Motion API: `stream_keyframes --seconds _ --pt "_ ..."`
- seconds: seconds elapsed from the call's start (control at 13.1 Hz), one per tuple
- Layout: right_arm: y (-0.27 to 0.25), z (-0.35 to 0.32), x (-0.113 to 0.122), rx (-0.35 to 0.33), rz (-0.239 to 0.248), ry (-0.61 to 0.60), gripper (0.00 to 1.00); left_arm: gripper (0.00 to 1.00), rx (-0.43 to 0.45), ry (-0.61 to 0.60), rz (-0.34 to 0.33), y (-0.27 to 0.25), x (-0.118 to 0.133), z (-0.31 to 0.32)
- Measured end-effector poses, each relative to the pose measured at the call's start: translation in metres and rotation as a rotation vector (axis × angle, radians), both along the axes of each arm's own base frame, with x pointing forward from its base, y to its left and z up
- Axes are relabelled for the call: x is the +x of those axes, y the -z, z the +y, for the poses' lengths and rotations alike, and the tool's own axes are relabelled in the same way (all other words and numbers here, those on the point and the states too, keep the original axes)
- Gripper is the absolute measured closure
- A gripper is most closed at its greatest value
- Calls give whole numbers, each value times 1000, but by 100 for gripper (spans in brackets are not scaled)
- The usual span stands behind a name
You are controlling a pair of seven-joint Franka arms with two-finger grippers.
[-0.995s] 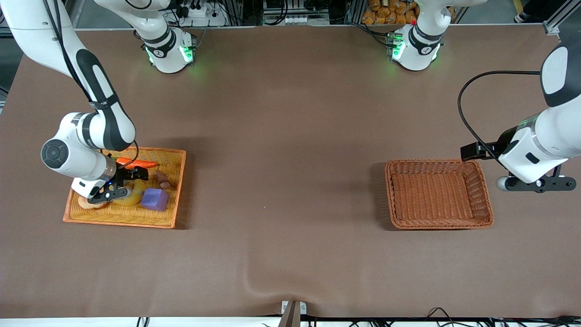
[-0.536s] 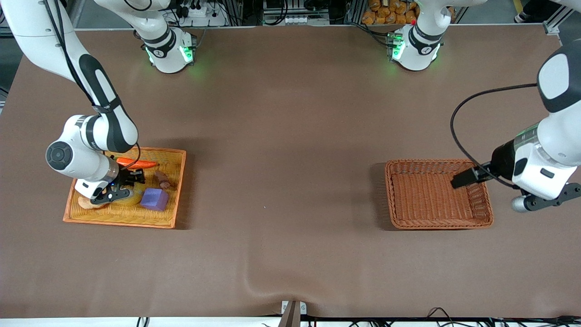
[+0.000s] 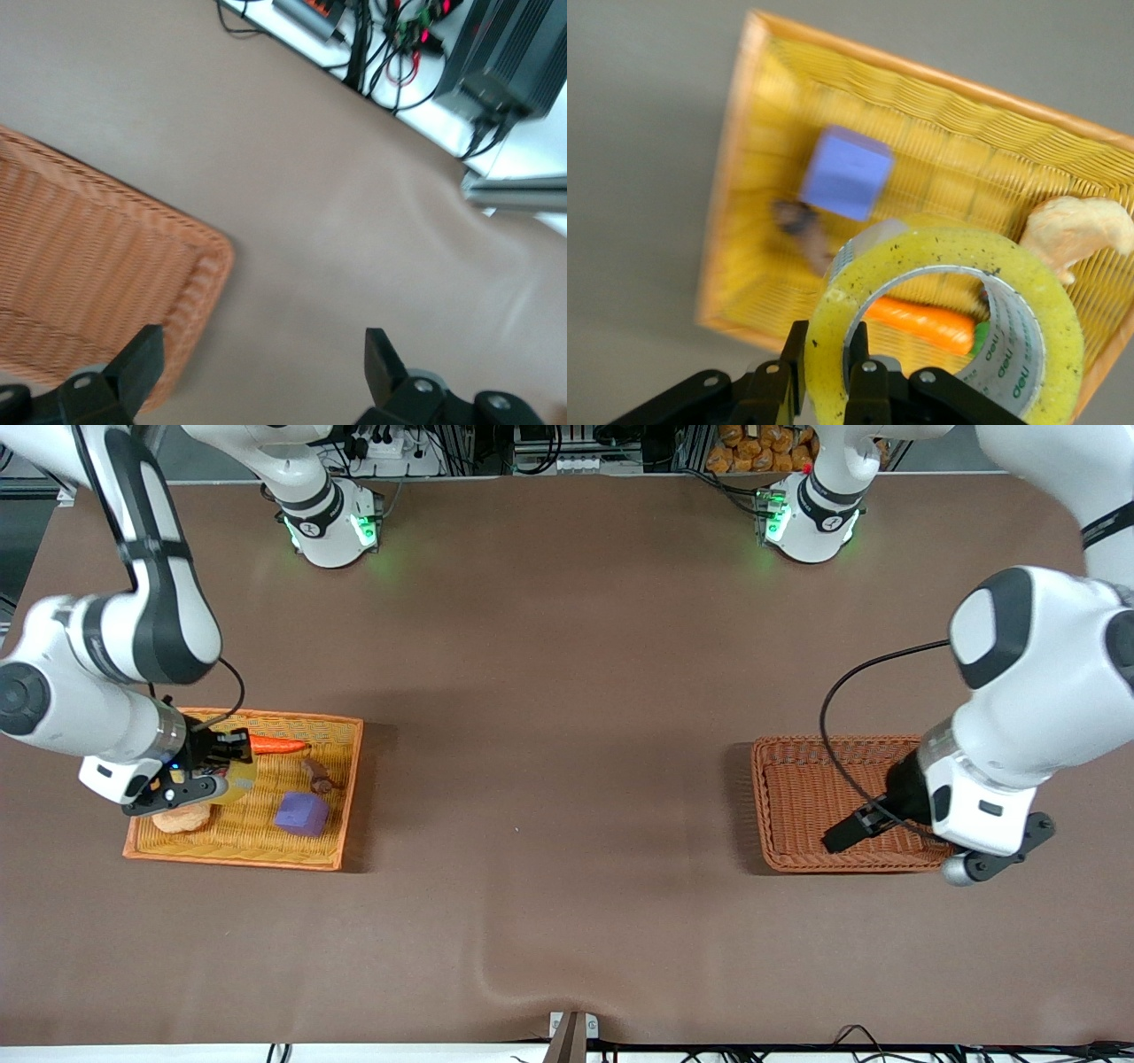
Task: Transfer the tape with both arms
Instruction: 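Lift the tape with the right gripper while the left gripper moves toward it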
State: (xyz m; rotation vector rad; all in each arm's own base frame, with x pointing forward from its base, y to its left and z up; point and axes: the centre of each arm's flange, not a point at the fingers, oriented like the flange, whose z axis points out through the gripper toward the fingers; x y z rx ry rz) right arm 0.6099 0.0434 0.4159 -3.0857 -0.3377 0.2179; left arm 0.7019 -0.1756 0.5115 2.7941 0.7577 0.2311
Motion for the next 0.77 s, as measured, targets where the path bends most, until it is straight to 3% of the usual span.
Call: stream_keyframes --seconds 0.15,0.31,0.46,0.61,0.77 --pt "-26 97 -3 16 -27 122 78 0 -30 -41 -48 15 9 -21" --pt "-39 204 -10 95 -26 243 78 0 -60 -103 -61 26 12 -39" --pt "-36 284 -14 134 -18 275 78 0 -102 -204 -59 24 9 -58" --pt "0 354 -19 127 -27 313 78 0 -130 -261 -59 15 4 -73" --pt "58 423 -32 70 -60 347 78 0 -154 -313 -69 -2 -1 -82"
